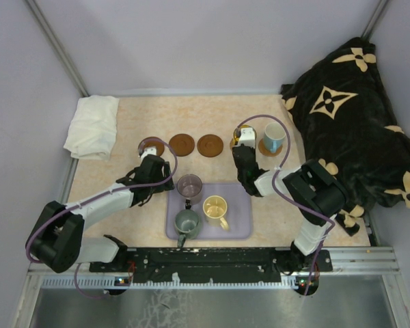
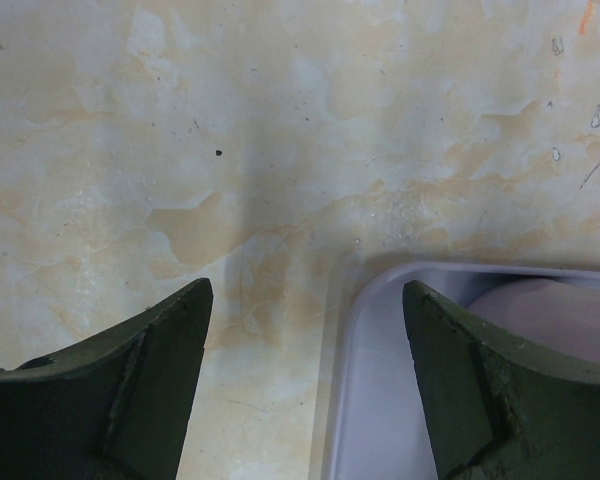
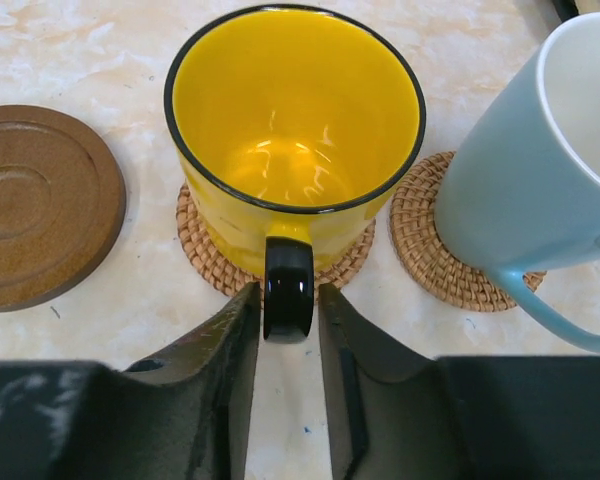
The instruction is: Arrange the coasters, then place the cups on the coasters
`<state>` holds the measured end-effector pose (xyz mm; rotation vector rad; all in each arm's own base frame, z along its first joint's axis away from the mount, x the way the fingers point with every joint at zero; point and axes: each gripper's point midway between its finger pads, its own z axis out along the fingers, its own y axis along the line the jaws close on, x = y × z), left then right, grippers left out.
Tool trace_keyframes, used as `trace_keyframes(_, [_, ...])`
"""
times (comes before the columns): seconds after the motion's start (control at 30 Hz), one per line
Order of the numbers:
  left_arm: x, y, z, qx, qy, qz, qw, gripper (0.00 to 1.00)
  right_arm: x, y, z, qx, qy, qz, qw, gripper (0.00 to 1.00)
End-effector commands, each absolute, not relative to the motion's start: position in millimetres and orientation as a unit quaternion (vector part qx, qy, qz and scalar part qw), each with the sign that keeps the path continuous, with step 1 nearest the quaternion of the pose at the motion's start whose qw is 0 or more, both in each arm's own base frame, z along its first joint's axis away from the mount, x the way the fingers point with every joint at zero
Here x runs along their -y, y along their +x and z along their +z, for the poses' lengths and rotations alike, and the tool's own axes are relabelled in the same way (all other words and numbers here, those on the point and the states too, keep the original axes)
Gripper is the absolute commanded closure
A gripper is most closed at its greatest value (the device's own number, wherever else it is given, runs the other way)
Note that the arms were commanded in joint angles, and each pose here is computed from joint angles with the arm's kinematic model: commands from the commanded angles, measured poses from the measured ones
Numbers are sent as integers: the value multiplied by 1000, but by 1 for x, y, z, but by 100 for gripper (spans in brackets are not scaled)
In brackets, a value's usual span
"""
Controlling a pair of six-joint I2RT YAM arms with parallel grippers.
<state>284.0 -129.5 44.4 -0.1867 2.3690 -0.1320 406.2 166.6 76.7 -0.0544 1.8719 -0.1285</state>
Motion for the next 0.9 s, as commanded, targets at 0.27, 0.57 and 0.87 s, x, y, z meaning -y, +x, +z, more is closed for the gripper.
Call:
trace_keyframes(0.27, [128,286,44,-923,-73,-53,375,17,-170,424,125,-768,21,-34,639,45])
trace_keyframes(0.57, [131,288,48,-921,-73,-61,377,17,-160,416,180,-744,46,-25,666,38])
trace_keyframes(0.87, [132,288,62,-914,-77,-71,392,17,-144,388,259,-719,73,-13,691,37])
